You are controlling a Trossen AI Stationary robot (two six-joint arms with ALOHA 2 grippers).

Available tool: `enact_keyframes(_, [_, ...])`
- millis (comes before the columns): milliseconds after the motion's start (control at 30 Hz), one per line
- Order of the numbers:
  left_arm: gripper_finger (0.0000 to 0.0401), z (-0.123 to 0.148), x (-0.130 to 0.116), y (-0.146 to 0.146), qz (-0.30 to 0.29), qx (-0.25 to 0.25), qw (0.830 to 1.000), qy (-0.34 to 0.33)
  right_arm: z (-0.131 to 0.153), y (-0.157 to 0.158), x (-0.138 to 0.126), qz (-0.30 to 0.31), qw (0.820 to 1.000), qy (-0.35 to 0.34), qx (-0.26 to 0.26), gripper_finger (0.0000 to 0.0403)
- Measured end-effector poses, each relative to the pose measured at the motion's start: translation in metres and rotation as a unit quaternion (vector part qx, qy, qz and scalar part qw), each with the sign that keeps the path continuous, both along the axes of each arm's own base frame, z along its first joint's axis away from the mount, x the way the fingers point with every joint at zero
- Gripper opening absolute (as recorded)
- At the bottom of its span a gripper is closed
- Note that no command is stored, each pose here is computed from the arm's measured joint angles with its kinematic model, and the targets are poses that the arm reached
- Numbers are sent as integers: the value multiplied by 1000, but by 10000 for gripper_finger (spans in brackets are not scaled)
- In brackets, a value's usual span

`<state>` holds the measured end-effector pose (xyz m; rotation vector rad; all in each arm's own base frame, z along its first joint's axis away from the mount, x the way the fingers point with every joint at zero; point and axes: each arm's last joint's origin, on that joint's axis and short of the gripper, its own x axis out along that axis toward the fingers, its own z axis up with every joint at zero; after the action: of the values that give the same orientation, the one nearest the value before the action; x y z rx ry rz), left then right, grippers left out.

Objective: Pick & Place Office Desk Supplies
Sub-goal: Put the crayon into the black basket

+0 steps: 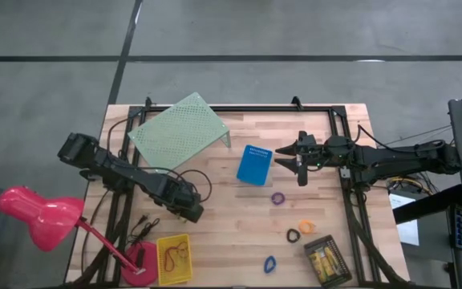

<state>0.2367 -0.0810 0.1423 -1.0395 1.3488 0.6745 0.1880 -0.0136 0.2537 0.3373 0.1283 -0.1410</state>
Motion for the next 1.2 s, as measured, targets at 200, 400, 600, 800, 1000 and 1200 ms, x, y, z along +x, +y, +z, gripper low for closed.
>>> enact_keyframes(200, [82, 4, 3, -1, -13, -3, 1000, -6, 0, 0, 0, 0, 1000, 0, 0, 183])
enact_keyframes(400, [82, 15, 13, -4, -35, 10, 999, -37, 0, 0, 0, 0, 1000, 0, 0, 183])
enact_keyframes(600, [82, 37, 30, -7, -80, 56, 990, -104, 0, 0, 0, 0, 1000, 0, 0, 183])
enact_keyframes(800, [82, 77, 58, -16, -150, 141, 951, -232, 0, 0, 0, 0, 1000, 0, 0, 183])
enact_keyframes(1000, [82, 115, 81, -26, -197, 275, 864, -373, 0, 0, 0, 0, 1000, 0, 0, 183])
enact_keyframes(1200, [82, 135, 93, -30, -207, 311, 799, -471, 0, 0, 0, 0, 1000, 0, 0, 183])
